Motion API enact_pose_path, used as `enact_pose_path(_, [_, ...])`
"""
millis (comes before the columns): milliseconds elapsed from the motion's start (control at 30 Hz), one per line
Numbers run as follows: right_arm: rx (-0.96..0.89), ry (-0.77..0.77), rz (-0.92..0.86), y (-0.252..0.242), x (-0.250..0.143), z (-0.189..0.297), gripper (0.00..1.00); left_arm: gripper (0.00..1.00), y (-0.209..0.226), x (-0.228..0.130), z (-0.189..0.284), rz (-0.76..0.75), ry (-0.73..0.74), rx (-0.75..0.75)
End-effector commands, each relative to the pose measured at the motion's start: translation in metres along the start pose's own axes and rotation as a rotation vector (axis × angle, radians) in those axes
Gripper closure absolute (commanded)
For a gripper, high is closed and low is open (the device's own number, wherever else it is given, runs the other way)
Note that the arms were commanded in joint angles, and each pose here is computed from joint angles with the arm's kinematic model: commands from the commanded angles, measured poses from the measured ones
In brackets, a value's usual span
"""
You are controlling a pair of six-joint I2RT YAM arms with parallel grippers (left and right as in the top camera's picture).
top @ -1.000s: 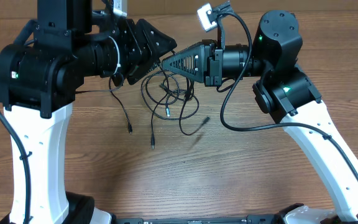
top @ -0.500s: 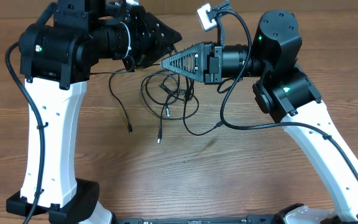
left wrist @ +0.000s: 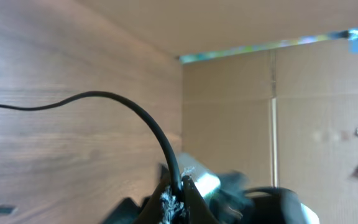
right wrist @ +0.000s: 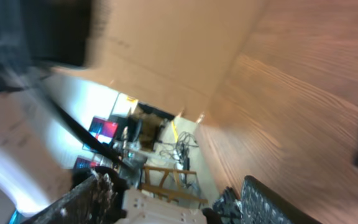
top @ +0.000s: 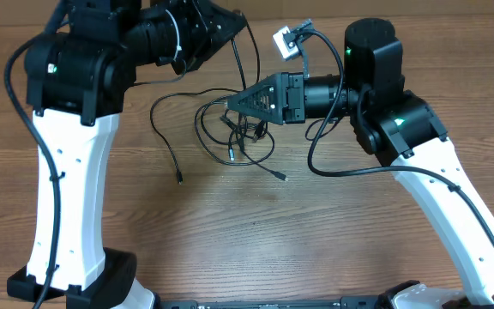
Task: Untangle cables
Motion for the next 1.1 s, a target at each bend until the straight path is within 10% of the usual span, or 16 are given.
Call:
enact_pose_path(0, [-0.063, -0.091, 0.014, -0.010, 0.012, 0.022, 0.33, 0.96, -0.040, -0.005, 0.045, -0.201, -0.137, -0.106])
enact_pose_path(233, [-0.358, -0.228, -0.212, -0.062, 0.009, 0.075, 0.00, 0.96, -0.086, 0.019, 0.070, -0.401, -0.396, -0.322])
enact_pose_path(500, [-0.967, -0.499, -0.330, -0.103, 0.001, 0.109, 0.00, 0.96, -0.044, 0.070, 0.033, -0.492, -0.641, -0.031])
enact_pose_path(900, [-0.979, -0.506, -0.328, -0.103, 0.001, 0.110, 0.00, 0.96, 0.134, 0.172, 0.023, -0.315, -0.584, 0.050])
enact_pose_path(1067, [-0.979, -0.506, -0.328, -0.103, 0.001, 0.110, 0.00, 0.96, 0.144, 0.173, 0.014, -0.321, -0.530, 0.003])
Point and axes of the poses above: each gripper's point midway between its finger pads, its own z axis back along the fingers, its own y axis along the line the jaws close on, x = y × z, the point moved 10 cm from there along z, back along the fingers, and after that the axes turned 14 degrees about -z, right-handed, at the moved point
